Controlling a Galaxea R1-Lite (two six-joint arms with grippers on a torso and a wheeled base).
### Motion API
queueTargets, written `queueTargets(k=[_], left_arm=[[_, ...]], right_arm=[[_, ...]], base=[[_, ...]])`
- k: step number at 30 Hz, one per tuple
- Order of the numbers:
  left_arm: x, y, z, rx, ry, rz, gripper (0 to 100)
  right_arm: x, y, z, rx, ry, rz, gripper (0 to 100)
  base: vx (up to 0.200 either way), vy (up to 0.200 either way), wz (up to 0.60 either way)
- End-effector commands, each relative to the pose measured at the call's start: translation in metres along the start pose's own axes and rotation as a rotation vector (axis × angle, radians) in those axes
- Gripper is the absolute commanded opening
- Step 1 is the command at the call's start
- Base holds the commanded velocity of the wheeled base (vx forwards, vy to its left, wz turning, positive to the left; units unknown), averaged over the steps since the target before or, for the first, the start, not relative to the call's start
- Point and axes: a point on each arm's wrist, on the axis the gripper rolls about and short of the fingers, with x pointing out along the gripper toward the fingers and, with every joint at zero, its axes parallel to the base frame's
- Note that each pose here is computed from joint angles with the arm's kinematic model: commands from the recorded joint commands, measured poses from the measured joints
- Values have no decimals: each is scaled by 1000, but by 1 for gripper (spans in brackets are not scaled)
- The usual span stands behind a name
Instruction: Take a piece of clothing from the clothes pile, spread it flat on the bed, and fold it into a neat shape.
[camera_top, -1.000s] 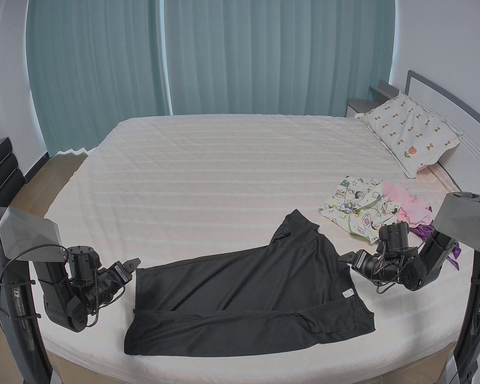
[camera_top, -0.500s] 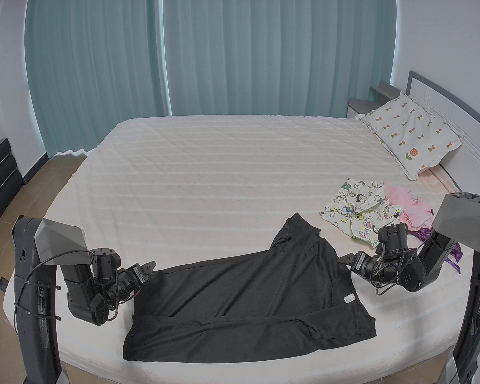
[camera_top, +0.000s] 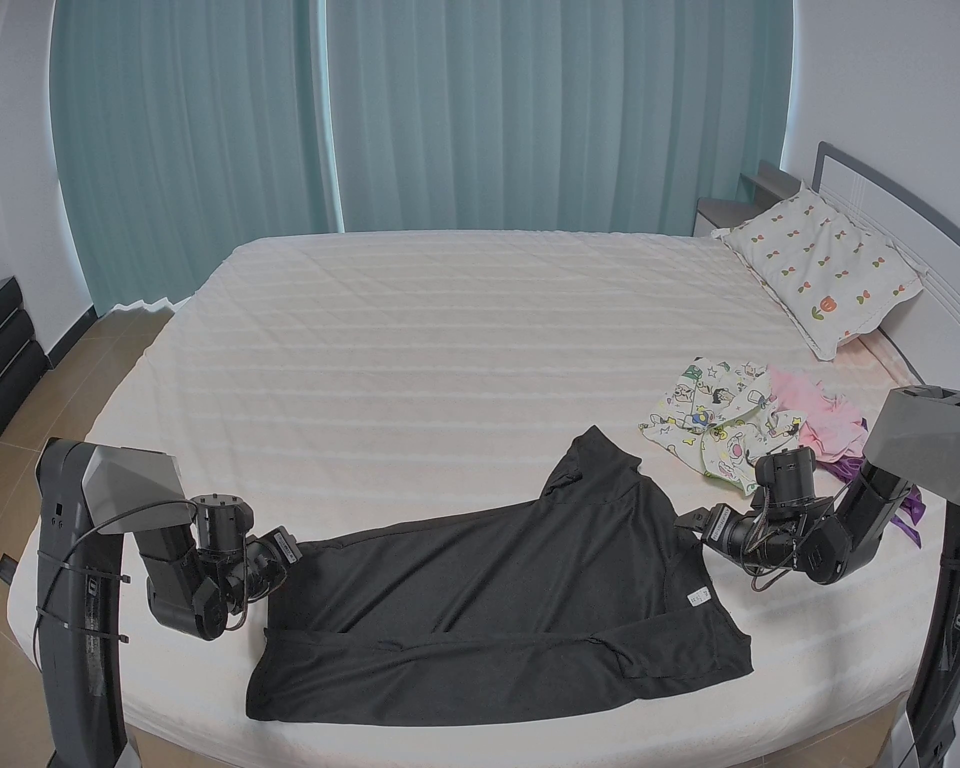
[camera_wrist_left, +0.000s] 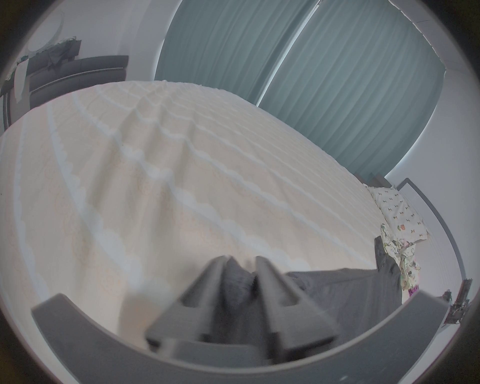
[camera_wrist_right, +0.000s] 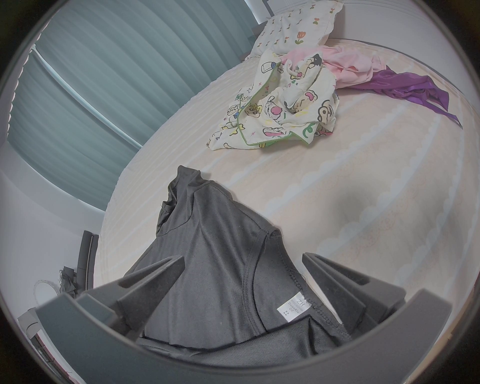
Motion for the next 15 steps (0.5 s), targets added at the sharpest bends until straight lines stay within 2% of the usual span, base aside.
queueTargets(k=[1,3,6,11,15], left_arm=[[4,-1,5,-2,-29,2,0],[11,-2,16,-10,-104,38,0],[17,-3,26,-16,-163,69,0],[25,0,34,-22,-180,123,0],[33,3,35,-23,-182,134,0]], right_arm=[[1,0,0,1,0,0,100],[1,-1,1,2,-2,0,100],[1,-1,1,2,-1,-1,100],[1,0,0,1,0,0,100],[1,0,1,1,-2,1,100]], base=[[0,0,0],[0,0,0],[0,0,0],[0,0,0],[0,0,0]])
